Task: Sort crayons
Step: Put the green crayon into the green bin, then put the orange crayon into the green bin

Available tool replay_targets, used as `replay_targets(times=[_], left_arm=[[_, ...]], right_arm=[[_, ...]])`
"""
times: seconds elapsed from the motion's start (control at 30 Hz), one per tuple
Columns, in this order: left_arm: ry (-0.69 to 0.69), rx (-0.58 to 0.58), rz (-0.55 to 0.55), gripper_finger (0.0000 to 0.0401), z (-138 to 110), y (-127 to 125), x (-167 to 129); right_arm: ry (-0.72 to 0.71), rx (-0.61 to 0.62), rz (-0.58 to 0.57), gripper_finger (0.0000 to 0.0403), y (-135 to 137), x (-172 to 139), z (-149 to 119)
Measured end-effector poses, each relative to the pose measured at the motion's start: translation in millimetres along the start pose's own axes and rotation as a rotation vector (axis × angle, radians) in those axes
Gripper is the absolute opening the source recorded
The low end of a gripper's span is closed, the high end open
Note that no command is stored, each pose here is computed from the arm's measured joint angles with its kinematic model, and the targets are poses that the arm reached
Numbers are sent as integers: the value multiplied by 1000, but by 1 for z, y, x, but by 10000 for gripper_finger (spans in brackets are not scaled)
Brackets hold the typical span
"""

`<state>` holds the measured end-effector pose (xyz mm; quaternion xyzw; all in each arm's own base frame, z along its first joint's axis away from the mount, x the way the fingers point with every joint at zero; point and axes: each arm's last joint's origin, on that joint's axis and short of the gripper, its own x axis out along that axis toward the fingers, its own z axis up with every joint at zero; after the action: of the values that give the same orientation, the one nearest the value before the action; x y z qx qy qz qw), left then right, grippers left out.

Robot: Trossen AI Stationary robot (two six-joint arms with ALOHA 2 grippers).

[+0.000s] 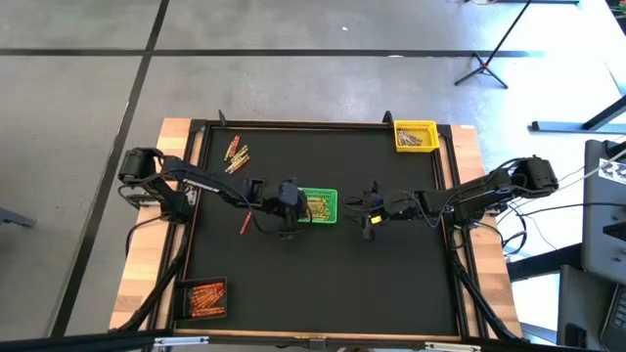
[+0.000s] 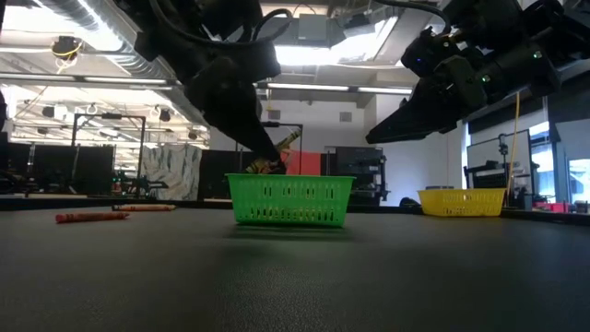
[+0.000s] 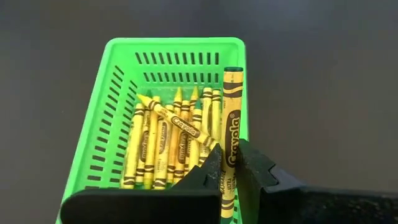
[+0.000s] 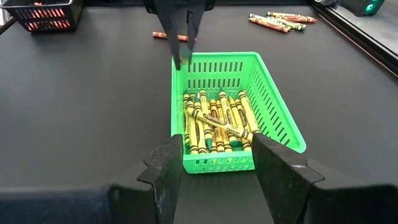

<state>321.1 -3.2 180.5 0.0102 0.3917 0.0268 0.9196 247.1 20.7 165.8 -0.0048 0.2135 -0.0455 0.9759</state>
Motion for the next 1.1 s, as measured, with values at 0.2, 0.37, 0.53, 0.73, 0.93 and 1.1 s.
replay_targets(times=[0.2, 0.37, 0.53, 0.73, 0.93, 1.1], left_arm=[[3, 22, 108, 19, -1, 4, 1], [3, 32, 122, 57, 0, 5, 0], [-16, -3, 79, 99, 9, 3, -27], [-30, 2, 116, 109, 12, -3, -64], [57, -236, 123, 110, -1, -7, -93], [302, -544, 206, 110, -54, -13, -84]], right_arm=[[0, 0, 0, 191, 0, 0, 0], [0, 0, 0, 191, 0, 0, 0], [0, 0, 0, 191, 0, 0, 0], [6, -1, 0, 191, 0, 0, -1], [9, -1, -1, 191, 0, 0, -1], [-9, 2, 4, 191, 0, 0, 1]])
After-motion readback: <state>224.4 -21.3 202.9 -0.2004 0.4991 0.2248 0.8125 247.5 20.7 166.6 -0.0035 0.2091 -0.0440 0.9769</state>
